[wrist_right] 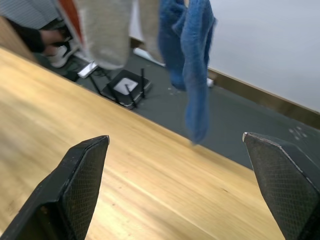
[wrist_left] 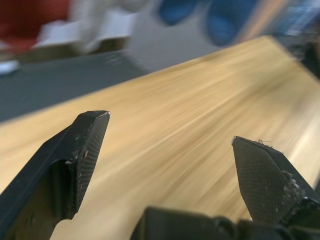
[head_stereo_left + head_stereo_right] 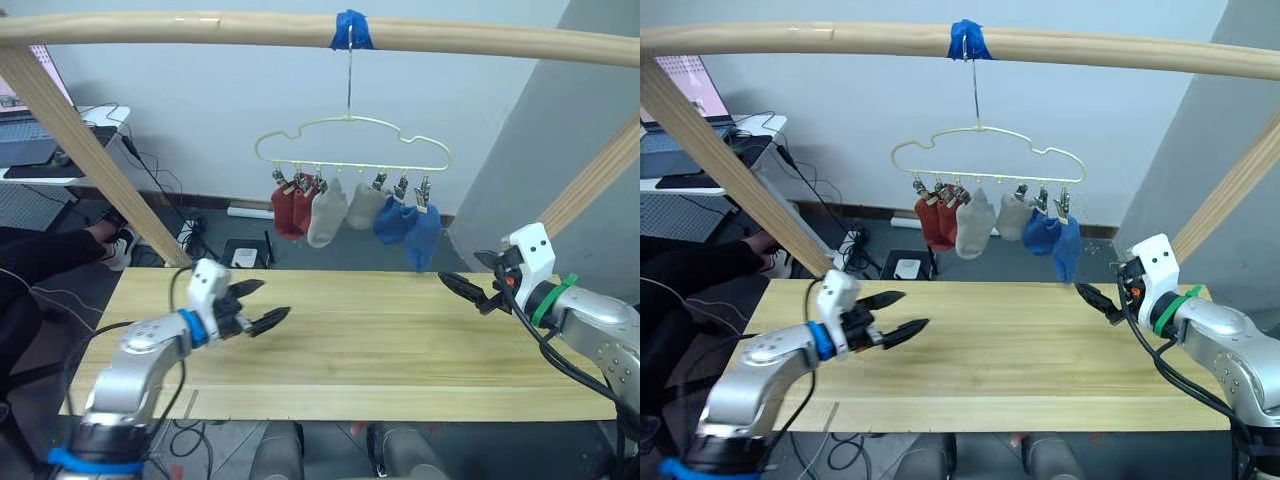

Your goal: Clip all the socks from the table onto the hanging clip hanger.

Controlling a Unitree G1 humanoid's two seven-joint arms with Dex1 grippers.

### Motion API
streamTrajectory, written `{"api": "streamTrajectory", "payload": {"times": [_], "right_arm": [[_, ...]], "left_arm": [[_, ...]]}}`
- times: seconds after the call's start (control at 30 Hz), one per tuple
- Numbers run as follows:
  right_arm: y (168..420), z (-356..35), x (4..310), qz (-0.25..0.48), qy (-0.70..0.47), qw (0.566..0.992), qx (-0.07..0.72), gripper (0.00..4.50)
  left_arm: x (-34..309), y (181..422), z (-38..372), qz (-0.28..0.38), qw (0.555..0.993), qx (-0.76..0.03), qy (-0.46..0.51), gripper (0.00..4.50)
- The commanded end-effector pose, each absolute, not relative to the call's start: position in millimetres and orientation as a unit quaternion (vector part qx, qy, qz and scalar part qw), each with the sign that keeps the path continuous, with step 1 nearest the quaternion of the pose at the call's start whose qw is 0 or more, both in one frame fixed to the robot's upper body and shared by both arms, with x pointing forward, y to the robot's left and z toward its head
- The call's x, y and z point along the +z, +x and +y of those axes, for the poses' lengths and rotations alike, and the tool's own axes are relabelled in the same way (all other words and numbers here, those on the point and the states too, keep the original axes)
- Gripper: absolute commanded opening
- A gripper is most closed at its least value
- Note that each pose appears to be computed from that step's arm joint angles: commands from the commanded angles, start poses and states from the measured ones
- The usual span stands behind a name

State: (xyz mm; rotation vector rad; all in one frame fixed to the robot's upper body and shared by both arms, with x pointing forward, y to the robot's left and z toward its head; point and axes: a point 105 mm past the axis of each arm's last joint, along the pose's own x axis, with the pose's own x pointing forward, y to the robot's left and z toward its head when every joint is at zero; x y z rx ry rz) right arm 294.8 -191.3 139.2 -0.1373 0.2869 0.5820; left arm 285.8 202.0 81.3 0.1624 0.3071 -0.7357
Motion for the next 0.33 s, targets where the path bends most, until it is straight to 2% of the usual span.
{"api": "streamTrajectory", "payload": {"times": [0.03, 0.13, 0.33], "right_arm": [[289, -193, 147, 0.115, -0.117, 0.935, 0.314, 4.5], [285, -201, 136, 0.129, -0.138, 0.932, 0.309, 4.5], [279, -212, 117, 0.156, -0.157, 0.931, 0.291, 4.5]], "left_arm": [[91, 278, 240, 0.151, 0.929, -0.308, 0.141, 4.44], [85, 271, 267, 0.18, 0.929, -0.275, 0.168, 4.44], [81, 271, 279, 0.19, 0.931, -0.253, 0.179, 4.44]]}}
